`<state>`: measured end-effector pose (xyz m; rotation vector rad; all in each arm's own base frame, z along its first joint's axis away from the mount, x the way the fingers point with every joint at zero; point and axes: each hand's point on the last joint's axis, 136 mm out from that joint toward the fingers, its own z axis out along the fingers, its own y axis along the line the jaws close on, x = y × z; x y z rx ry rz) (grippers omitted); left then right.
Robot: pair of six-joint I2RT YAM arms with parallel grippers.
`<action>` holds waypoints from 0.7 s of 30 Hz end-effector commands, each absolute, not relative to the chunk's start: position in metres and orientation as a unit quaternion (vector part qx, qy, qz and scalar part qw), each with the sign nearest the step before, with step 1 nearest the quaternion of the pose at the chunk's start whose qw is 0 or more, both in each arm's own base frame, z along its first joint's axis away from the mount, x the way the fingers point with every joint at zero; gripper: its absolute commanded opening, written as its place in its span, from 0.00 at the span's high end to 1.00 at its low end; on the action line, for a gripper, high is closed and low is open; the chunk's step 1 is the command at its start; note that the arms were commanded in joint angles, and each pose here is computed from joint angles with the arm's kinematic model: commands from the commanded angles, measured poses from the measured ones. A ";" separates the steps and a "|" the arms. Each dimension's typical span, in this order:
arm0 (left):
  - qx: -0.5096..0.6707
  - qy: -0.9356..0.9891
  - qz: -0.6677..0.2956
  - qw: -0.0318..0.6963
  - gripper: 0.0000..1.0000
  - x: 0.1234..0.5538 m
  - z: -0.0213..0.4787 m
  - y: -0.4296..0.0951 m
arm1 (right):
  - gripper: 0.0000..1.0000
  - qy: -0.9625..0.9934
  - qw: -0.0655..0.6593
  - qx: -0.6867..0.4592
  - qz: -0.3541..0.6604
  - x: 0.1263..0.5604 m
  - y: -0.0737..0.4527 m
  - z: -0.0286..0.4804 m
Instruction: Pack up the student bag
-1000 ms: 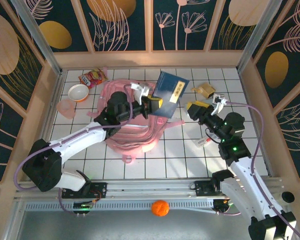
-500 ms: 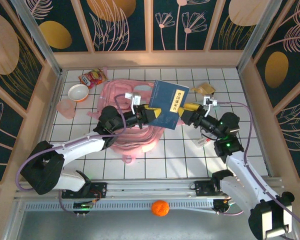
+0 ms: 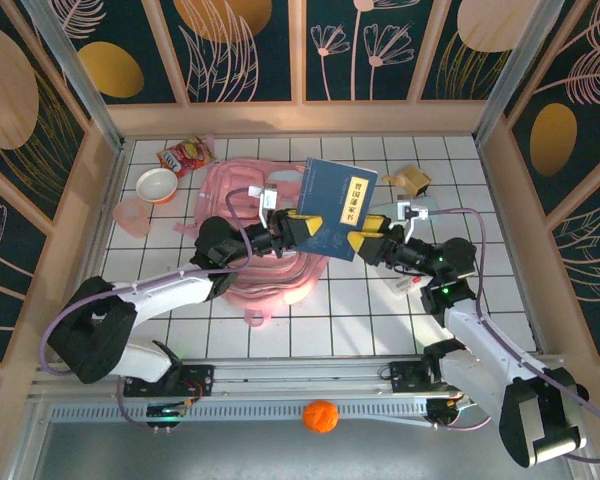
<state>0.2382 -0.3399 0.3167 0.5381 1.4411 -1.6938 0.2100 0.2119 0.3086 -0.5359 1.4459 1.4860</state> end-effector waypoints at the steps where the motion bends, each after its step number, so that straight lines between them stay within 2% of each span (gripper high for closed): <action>1: 0.237 0.520 -0.704 0.422 1.00 0.229 0.350 -0.340 | 0.38 0.564 0.476 -0.263 0.621 0.197 0.221 0.325; 3: 0.240 0.519 -0.704 0.421 1.00 0.228 0.348 -0.340 | 0.44 0.570 0.467 -0.271 0.619 0.197 0.224 0.323; 5: 0.239 0.519 -0.700 0.428 0.99 0.228 0.348 -0.338 | 0.63 0.582 0.465 -0.273 0.609 0.200 0.225 0.319; 6: 0.240 0.522 -0.696 0.431 0.94 0.229 0.347 -0.338 | 0.73 0.586 0.468 -0.276 0.601 0.200 0.225 0.318; 7: 0.242 0.531 -0.686 0.434 0.83 0.231 0.345 -0.339 | 0.81 0.590 0.475 -0.278 0.591 0.201 0.223 0.319; 9: 0.254 0.557 -0.652 0.449 0.56 0.236 0.339 -0.340 | 0.91 0.609 0.489 -0.272 0.562 0.206 0.220 0.319; 10: 0.265 0.580 -0.620 0.458 0.47 0.241 0.332 -0.340 | 0.97 0.627 0.501 -0.261 0.536 0.212 0.215 0.318; 11: 0.272 0.602 -0.588 0.467 0.41 0.246 0.326 -0.339 | 1.00 0.638 0.511 -0.259 0.515 0.214 0.212 0.319; 15: 0.316 0.653 -0.434 0.535 0.24 0.258 0.315 -0.312 | 1.00 0.674 0.533 -0.281 0.427 0.213 0.197 0.312; 18: 0.391 0.650 -0.327 0.563 0.18 0.254 0.308 -0.295 | 1.00 0.686 0.525 -0.340 0.372 0.204 0.194 0.297; 21: 0.511 0.614 -0.257 0.544 0.14 0.234 0.289 -0.289 | 1.00 0.697 0.494 -0.403 0.328 0.197 0.193 0.277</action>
